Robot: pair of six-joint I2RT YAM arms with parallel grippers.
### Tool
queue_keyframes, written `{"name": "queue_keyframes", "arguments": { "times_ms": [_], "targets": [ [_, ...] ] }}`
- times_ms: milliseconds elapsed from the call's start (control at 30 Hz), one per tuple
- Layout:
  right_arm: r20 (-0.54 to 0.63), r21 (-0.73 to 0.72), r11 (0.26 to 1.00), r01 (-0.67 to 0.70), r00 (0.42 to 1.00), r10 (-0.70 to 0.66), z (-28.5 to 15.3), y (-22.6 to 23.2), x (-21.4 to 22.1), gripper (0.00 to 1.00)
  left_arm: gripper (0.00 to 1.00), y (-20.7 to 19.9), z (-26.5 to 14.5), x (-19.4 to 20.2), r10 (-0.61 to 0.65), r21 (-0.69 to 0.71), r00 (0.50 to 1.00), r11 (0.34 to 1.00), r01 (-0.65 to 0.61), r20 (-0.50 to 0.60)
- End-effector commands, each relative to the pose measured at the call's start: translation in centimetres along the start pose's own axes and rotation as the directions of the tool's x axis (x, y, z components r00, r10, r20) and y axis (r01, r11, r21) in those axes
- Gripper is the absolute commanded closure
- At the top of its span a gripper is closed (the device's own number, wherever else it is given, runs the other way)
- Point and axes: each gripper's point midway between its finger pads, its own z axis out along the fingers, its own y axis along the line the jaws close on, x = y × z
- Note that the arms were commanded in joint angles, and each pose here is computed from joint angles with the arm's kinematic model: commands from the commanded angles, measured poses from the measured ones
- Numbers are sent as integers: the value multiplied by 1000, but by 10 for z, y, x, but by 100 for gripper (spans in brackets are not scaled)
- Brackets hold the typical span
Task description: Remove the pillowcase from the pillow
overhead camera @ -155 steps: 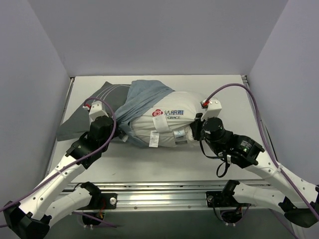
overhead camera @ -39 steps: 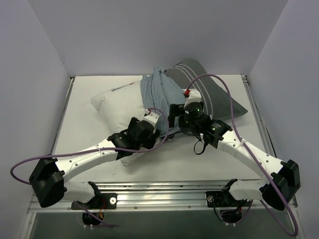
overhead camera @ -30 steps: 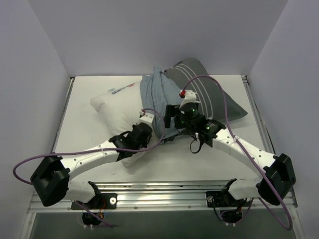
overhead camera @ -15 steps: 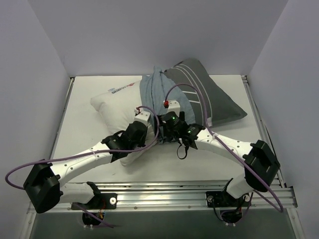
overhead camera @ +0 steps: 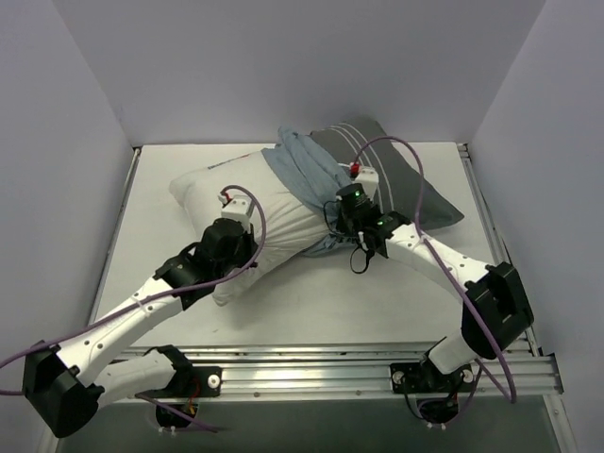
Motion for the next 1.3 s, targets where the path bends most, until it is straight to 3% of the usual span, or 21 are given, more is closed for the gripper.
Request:
{"name": "queue_keyframes", "arguments": {
  "times_ms": [0, 267, 467, 567, 667, 700, 733, 767, 800, 867, 900, 1000, 1133, 1167, 1267],
  "targets": [
    [84, 312, 946, -88, 994, 65, -6, -104, -44, 100, 98, 45, -35, -13, -66, -126, 997, 990, 69, 31],
    [246, 365, 863, -351, 930, 274, -32, -191, -104, 100, 98, 106, -101, -49, -76, -306, 989, 946, 111, 124],
    [320, 338, 851, -402, 899, 298, -59, -209, -131, 100, 98, 127, -133, -61, -51, -382, 984, 917, 115, 173],
    [289, 209, 899, -384, 903, 319, -64, -185, -131, 100, 98, 106, -124, -49, -86, -257, 987, 959, 119, 136],
    [239, 5, 949, -315, 922, 305, -76, -143, -120, 100, 98, 63, -122, -35, -131, -13, 987, 991, 133, 93],
    [214, -44, 958, -284, 934, 286, -77, -129, -108, 100, 92, 39, -130, -33, -134, 135, 987, 983, 122, 84],
    [204, -141, 958, -251, 939, 276, -92, -109, -107, 96, 76, 25, -134, -36, -143, 216, 985, 969, 119, 99],
    [198, -178, 958, -226, 945, 260, -98, -99, -103, 89, 52, 19, -137, -36, -148, 257, 984, 959, 117, 103],
    [179, -192, 961, -199, 956, 233, -102, -94, -96, 72, 27, 14, -140, -35, -153, 289, 982, 950, 116, 109],
    [181, -232, 959, -164, 961, 208, -119, -81, -94, 52, 10, 7, -145, -41, -146, 328, 981, 940, 98, 126],
    [182, -245, 959, -145, 964, 192, -124, -79, -94, 35, 4, 5, -145, -49, -144, 329, 981, 940, 94, 131],
    [191, -270, 958, -101, 969, 156, -142, -74, -102, 14, 6, 6, -127, -63, -112, 289, 988, 954, 77, 105],
    [207, -267, 962, -46, 973, 104, -141, -68, -119, 4, 6, -10, -91, -106, -58, 295, 992, 955, 23, 111],
    [214, -280, 959, -36, 972, 99, -141, -64, -125, 3, 6, -12, -62, -103, -39, 280, 998, 960, 22, 54],
    [202, -328, 945, 2, 977, 69, -131, -42, -132, 1, 6, -16, -14, -117, 22, 250, 1000, 968, -26, 20]
  ]
}}
